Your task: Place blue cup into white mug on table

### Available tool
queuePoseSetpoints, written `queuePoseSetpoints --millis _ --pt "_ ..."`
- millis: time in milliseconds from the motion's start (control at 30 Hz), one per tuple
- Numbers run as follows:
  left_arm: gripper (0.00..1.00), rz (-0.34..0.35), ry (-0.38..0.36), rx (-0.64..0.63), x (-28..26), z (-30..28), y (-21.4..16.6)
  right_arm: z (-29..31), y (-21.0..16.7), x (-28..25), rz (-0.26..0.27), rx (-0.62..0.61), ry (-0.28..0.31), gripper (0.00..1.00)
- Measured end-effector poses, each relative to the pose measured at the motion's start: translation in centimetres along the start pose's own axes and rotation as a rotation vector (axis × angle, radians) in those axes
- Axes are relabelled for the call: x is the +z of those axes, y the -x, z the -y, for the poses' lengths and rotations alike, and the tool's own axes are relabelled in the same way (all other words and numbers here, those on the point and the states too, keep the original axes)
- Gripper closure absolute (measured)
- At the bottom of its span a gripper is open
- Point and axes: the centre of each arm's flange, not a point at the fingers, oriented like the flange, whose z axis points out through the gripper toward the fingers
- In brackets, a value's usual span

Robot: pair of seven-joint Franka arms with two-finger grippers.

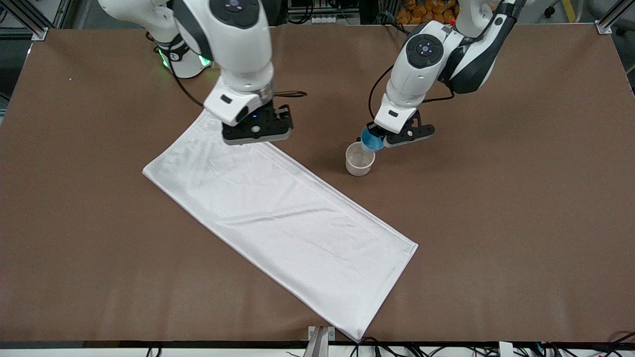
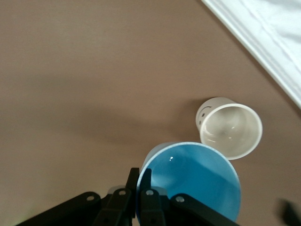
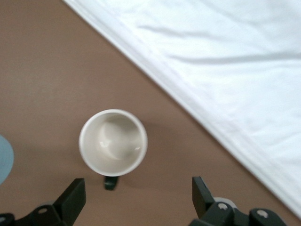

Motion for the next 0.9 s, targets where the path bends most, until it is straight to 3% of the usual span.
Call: queuePoseSetpoints --millis 233,533,767,900 --pt "0.96 -0.001 0.007 0.01 0.7 -0.5 0.9 -10.4 -1.6 -3.0 0.02 -0.031 0.016 0.0" --pt "0.96 0.002 0.037 0.008 3.7 -0.7 0.8 -21.2 -3.0 -3.3 0.032 0.014 0.021 0.0" --pt "0.96 -0.017 0.052 -0.015 6.2 -1.2 0.4 -29.9 -3.3 -1.0 0.081 0.044 -0.044 0.0" --pt "0.96 -0.037 0.032 -0.024 7.7 -1.4 0.4 -31.9 -3.3 0.3 0.091 0.061 -0.057 0.0"
